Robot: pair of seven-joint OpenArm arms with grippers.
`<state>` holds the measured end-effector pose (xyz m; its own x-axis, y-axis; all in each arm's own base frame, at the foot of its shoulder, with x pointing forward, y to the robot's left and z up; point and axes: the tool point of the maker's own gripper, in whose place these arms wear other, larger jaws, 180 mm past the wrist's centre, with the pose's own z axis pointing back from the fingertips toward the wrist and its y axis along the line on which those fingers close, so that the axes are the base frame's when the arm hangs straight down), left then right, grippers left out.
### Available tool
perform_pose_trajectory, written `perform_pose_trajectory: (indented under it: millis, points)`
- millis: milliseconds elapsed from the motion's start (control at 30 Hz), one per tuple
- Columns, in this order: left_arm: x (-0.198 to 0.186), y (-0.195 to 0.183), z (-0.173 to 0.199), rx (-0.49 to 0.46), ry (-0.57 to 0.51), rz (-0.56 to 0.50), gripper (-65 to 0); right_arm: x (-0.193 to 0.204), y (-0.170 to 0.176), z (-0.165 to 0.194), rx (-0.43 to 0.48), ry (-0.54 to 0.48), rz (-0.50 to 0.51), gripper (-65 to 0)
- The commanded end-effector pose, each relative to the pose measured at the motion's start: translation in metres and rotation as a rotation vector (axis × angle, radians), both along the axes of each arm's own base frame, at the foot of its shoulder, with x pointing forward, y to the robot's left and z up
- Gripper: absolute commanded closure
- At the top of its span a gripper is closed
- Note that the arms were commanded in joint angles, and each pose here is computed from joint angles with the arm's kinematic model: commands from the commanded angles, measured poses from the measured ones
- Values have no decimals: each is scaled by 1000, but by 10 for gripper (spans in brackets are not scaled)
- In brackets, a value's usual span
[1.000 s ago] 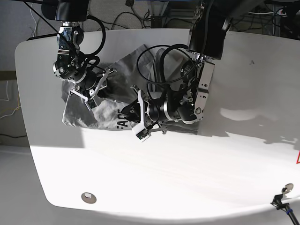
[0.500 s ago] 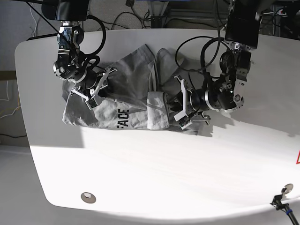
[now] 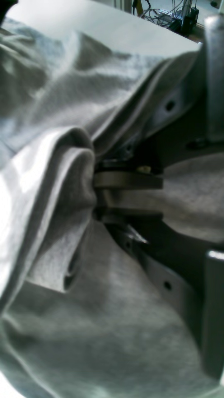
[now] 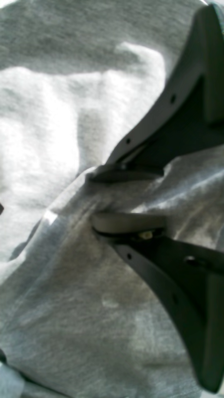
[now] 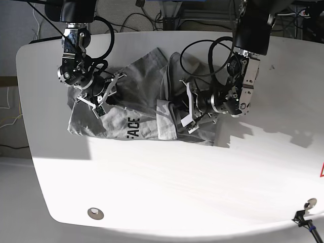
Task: Fold the T-shirt properly
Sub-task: 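Press and smooth the folded shirt with both grippers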
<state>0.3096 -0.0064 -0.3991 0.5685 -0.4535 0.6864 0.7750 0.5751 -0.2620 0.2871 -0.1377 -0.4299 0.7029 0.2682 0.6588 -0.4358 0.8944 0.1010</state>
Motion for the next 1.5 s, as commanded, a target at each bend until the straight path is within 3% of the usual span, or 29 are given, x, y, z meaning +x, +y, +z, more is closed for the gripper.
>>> perform_pose_trajectory:
  millis: [0,133,300,433,533,633,767,900,1133,1200,1333,1400,1467]
  points:
    - [14,-11,21,-55,-51,2,-84,-16,-9,-15,-68,85,16,-165]
    - [22,-39,39,-115,-76,-13,-84,-16,-9,-15,-68,85,16,-165]
    - [17,-83,58,-157,-108,-107,-84,-16,-9,-15,-68,85,16,-165]
    - [12,-97,76,-174,-163,-154,-84,-16,-9,-15,-68,85,16,-165]
    - [25,-68,93,-150,-245,-110,-84,-16,-9,-15,-70,85,16,-165]
    - [35,-29,82,-74,-253,-66,-84,-16,-9,-15,-70,85,16,-165]
    - [36,13,49,-15,-186,-11,-84,-15,-9,-14,-70,82,16,-166]
    - [26,33,15,3,-97,26,-84,-12,-9,-11,-71,73,17,-168]
    - [3,48,-19,0,-10,65,-84,8,-7,31,-102,-54,29,-170]
    - [0,48,-20,0,-4,65,-84,16,-8,47,-120,-93,32,-211]
    - [-7,49,-26,2,14,67,-84,30,-10,90,-152,-214,26,-380]
    - [-8,49,-27,2,17,67,-84,42,-29,113,-170,-278,-33,-441]
    - [-8,49,-27,4,17,67,-84,50,-57,122,-178,-278,-131,-455]
